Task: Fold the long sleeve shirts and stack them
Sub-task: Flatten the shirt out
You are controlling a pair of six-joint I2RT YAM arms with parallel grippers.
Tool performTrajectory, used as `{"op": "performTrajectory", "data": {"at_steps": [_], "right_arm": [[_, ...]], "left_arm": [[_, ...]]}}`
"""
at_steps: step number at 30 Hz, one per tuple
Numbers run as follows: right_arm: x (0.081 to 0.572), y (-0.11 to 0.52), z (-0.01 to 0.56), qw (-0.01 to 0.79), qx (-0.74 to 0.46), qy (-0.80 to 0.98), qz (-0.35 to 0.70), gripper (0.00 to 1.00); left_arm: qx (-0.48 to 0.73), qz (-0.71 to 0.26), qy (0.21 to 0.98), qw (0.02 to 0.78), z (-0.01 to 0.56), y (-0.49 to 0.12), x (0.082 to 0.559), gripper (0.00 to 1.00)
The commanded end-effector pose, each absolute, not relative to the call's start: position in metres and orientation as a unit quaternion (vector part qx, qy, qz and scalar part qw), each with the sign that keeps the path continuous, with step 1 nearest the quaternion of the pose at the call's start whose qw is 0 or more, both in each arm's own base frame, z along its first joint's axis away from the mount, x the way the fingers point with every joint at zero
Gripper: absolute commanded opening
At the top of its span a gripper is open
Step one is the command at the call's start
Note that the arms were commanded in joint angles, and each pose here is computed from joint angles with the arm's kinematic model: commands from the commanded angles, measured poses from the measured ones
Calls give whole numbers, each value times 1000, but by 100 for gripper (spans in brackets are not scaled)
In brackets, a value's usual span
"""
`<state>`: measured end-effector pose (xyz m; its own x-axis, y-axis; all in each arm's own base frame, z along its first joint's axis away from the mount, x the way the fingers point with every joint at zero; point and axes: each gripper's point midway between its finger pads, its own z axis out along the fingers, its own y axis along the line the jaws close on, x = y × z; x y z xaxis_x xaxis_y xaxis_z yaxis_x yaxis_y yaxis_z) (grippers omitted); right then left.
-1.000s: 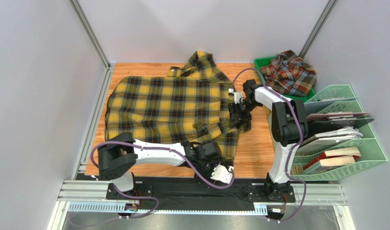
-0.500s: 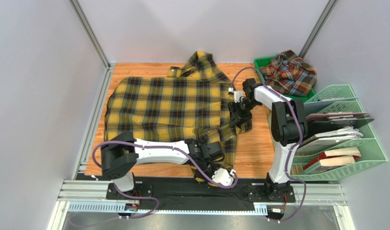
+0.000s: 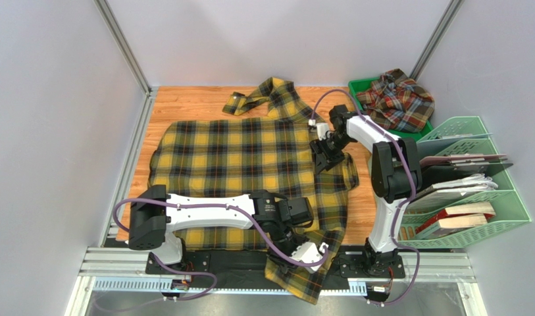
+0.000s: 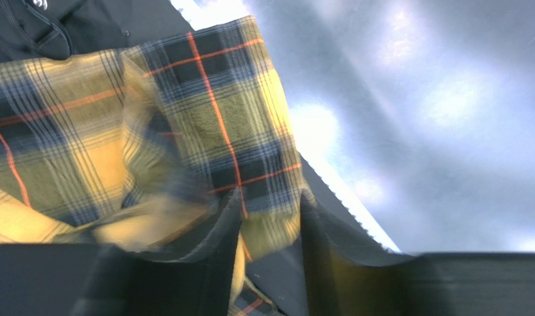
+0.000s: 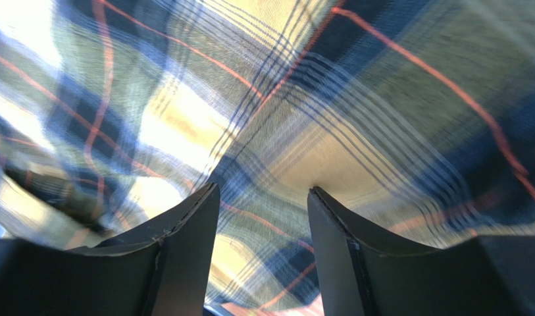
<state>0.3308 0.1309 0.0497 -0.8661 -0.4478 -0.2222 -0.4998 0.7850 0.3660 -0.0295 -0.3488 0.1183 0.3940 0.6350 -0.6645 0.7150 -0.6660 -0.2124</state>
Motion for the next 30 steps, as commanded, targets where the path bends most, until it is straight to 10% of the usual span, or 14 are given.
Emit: {"op": "performTrajectory", "data": {"at_steps": [1,16,30], "right_arm": [[320,123,10,18,-280,945,170,56],[306,110,56,77,-311,939,127,56],[242,69,-11,-55,-353,930,81,54]], "left_arm": [[824,-390,405,76,155,-330,-29,55],[500,-138,842,148,81,-86,249,54],[465,-87,881,10,22,-5,211,35]]}}
